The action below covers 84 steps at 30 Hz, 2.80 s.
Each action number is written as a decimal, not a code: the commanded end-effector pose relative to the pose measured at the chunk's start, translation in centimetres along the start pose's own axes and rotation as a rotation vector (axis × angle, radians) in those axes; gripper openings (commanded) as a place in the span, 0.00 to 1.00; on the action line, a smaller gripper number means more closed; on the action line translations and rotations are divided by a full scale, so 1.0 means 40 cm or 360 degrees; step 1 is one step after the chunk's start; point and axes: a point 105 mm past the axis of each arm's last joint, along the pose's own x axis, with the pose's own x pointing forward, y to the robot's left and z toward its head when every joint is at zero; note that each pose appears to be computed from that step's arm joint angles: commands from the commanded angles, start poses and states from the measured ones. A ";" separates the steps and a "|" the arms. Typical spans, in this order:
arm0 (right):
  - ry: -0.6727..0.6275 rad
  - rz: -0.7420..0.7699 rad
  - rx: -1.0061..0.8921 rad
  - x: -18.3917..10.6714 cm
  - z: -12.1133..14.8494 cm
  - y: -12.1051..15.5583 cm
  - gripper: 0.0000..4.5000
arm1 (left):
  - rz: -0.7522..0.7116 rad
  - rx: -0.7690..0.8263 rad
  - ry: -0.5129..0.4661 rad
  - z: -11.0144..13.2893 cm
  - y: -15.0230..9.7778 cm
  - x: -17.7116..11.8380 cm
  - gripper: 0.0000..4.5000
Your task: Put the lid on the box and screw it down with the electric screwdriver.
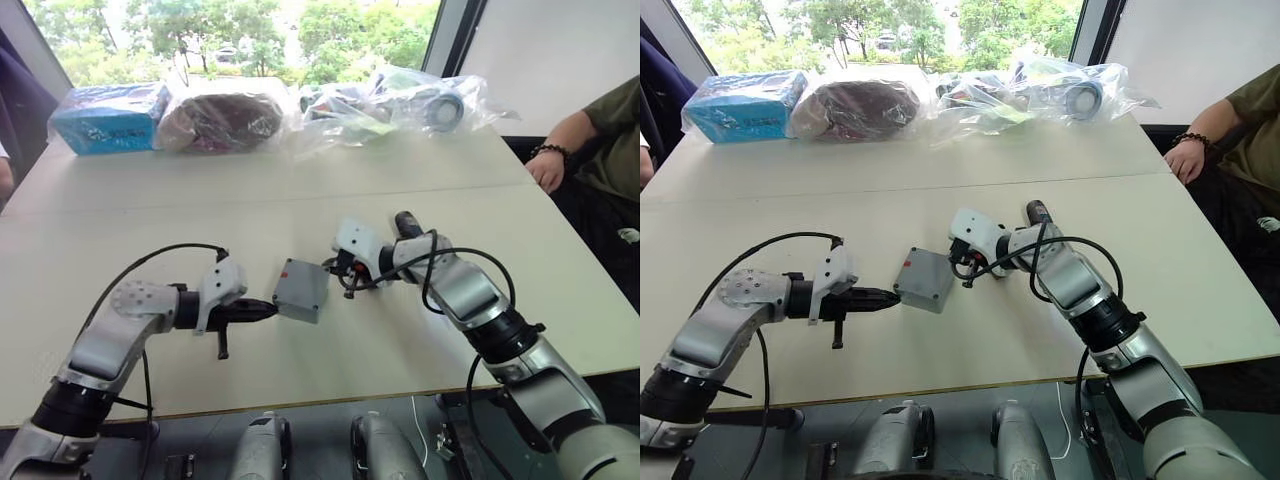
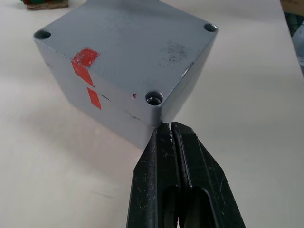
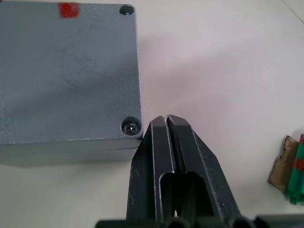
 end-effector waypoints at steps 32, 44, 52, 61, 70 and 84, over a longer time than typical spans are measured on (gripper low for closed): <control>-0.0139 -0.0100 0.0002 -0.081 0.051 0.039 0.00 | 0.0113 0.0080 0.0003 0.035 0.030 -0.069 0.00; -0.0402 -0.0649 0.0238 -0.127 0.078 -0.121 0.36 | 0.0344 0.0140 -0.0268 0.198 0.101 -0.148 0.00; -0.0259 -0.0670 0.0588 -0.056 0.026 -0.172 0.77 | 0.0339 0.0131 -0.0381 0.245 0.126 -0.118 0.00; -0.0268 -0.0606 0.0787 -0.011 0.018 -0.181 0.77 | 0.0287 0.0107 -0.0379 0.240 0.120 -0.100 0.00; -0.0264 -0.0624 0.0780 -0.002 0.015 -0.198 0.77 | 0.0267 0.0099 -0.0367 0.235 0.107 -0.094 0.00; -0.0247 -0.0643 0.0820 -0.013 -0.007 -0.204 0.73 | 0.0269 0.0085 -0.0378 0.238 0.102 -0.088 0.00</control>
